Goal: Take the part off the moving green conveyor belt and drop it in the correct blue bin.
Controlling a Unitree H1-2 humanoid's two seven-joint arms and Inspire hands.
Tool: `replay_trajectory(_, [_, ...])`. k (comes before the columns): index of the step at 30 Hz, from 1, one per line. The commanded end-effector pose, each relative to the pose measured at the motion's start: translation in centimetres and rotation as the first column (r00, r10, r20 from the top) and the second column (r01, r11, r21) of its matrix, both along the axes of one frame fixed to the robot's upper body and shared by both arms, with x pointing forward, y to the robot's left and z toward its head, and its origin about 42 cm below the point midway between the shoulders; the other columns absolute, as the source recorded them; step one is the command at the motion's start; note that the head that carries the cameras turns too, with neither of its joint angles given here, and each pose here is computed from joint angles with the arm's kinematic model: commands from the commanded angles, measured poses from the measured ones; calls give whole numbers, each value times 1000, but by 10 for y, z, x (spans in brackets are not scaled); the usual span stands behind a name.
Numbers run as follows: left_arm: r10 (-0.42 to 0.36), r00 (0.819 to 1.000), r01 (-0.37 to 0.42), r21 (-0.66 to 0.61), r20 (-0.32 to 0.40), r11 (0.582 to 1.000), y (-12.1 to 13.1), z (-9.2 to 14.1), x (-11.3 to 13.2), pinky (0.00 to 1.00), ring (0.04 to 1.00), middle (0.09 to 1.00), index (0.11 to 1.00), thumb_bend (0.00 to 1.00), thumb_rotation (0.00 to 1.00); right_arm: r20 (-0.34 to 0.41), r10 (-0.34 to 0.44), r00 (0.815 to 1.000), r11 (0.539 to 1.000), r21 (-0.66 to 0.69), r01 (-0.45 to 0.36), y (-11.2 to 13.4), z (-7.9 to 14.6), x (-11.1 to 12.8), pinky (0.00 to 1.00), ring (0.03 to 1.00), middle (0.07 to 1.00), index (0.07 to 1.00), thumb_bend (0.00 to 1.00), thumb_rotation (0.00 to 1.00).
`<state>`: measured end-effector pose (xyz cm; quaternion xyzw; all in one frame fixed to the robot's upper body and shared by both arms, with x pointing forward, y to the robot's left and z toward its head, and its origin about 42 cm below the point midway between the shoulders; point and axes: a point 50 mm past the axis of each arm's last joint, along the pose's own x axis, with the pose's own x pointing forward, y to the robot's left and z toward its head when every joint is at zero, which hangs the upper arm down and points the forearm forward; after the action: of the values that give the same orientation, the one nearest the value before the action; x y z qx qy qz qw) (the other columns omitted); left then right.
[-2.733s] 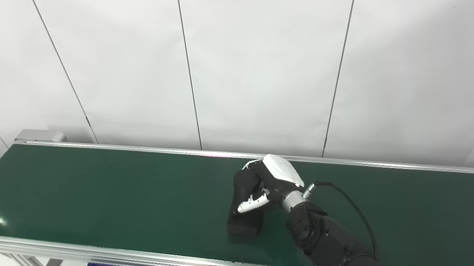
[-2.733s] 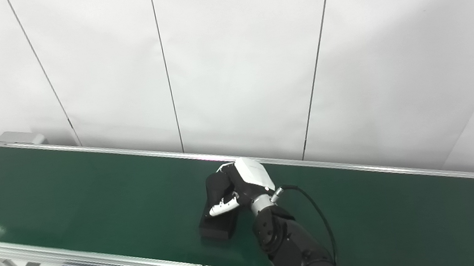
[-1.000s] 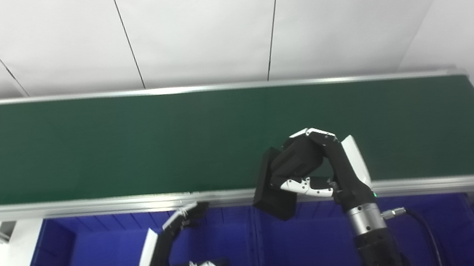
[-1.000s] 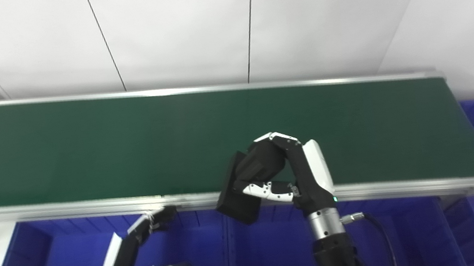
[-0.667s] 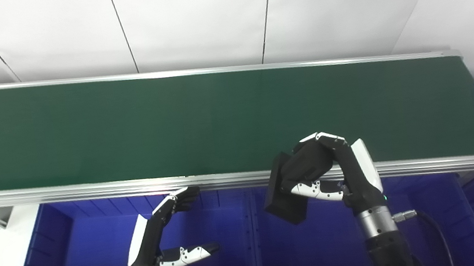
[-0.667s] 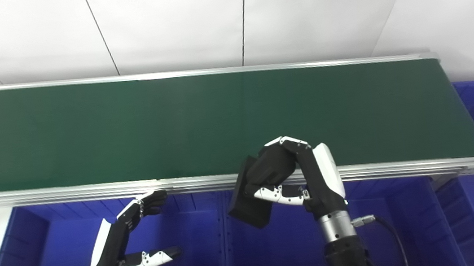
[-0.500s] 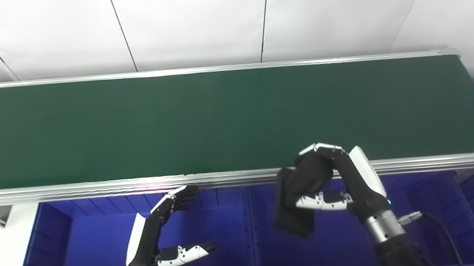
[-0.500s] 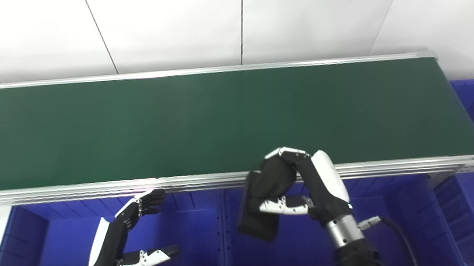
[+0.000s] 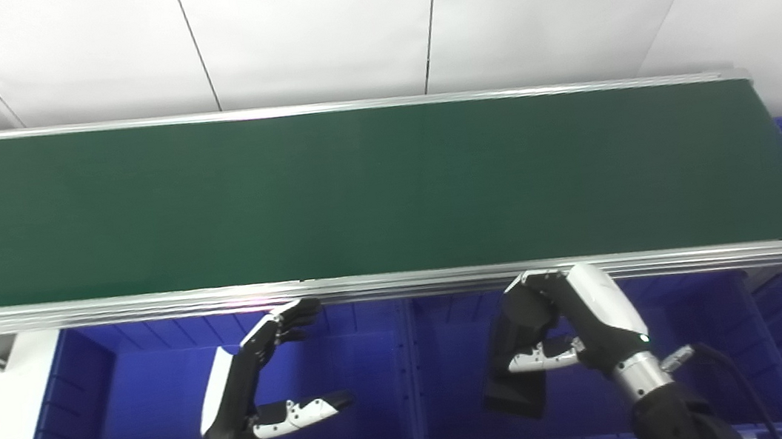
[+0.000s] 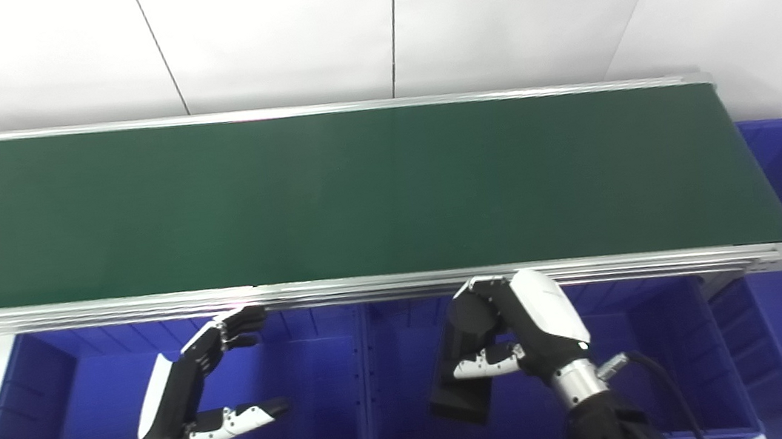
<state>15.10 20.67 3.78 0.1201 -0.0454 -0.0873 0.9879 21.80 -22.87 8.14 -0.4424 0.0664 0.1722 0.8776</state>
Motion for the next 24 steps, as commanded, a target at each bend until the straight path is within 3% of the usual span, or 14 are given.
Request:
replay_trajectory(1, [-17, 998, 18, -14, 59, 1000, 2, 10, 2, 703, 755, 779, 764, 810, 395, 10, 6, 1000, 1000, -25, -6, 5, 10, 8, 375, 399, 488, 546, 507, 0])
replay_trajectory(3, [-18, 998, 19, -14, 57, 1000, 2, 10, 2, 704, 756, 779, 764, 808, 395, -6, 13, 1000, 999, -35, -13, 8, 9, 9, 432, 414, 508, 538, 508, 0])
replay_trajectory(4, [-19, 998, 20, -14, 57, 1000, 3, 10, 2, 707, 758, 779, 764, 809, 394, -11, 21, 1000, 999, -44, -22, 8, 8, 9, 454, 489, 500, 520, 514, 0])
replay_trajectory(5, [-19, 998, 20, -15, 57, 1000, 3, 10, 2, 707, 757, 777, 763, 807, 389, -14, 27, 1000, 998, -51, -28, 9, 7, 8, 486, 563, 617, 507, 508, 80])
replay_trajectory(7, [-19, 998, 20, -23, 56, 1000, 3, 10, 3, 706, 756, 774, 760, 807, 375, -31, 57, 998, 995, -77, -59, 10, 5, 7, 555, 659, 724, 500, 510, 134])
replay_trajectory(8, [-21, 998, 22, -20, 55, 1000, 3, 10, 3, 706, 756, 774, 760, 807, 373, -33, 71, 997, 993, -90, -74, 10, 5, 6, 597, 701, 757, 559, 559, 179])
replay_trajectory(9, [-22, 998, 23, -18, 55, 1000, 3, 10, 3, 707, 757, 775, 760, 804, 375, -33, 80, 996, 992, -97, -83, 11, 6, 5, 673, 766, 801, 723, 688, 285])
replay_trajectory(11, [-25, 998, 25, -14, 54, 1000, 4, 10, 3, 708, 759, 778, 762, 800, 374, -24, 90, 996, 989, -116, -93, 13, 7, 2, 718, 809, 830, 785, 757, 344])
replay_trajectory(16, [-21, 998, 22, -15, 54, 1000, 4, 10, 3, 705, 755, 776, 761, 803, 377, 3, 110, 994, 980, -170, -108, 14, 10, -3, 948, 960, 942, 899, 896, 488])
replay_trajectory(20, [-19, 998, 20, -17, 54, 1000, 3, 10, 2, 703, 753, 774, 757, 805, 371, 77, 97, 992, 985, -152, -84, 15, 11, -10, 992, 998, 993, 987, 937, 491])
replay_trajectory(24, [-24, 999, 25, -21, 48, 999, 4, 9, 2, 701, 757, 775, 760, 803, 369, 146, 35, 989, 999, -12, -34, 17, 13, -20, 954, 998, 1000, 1000, 941, 513])
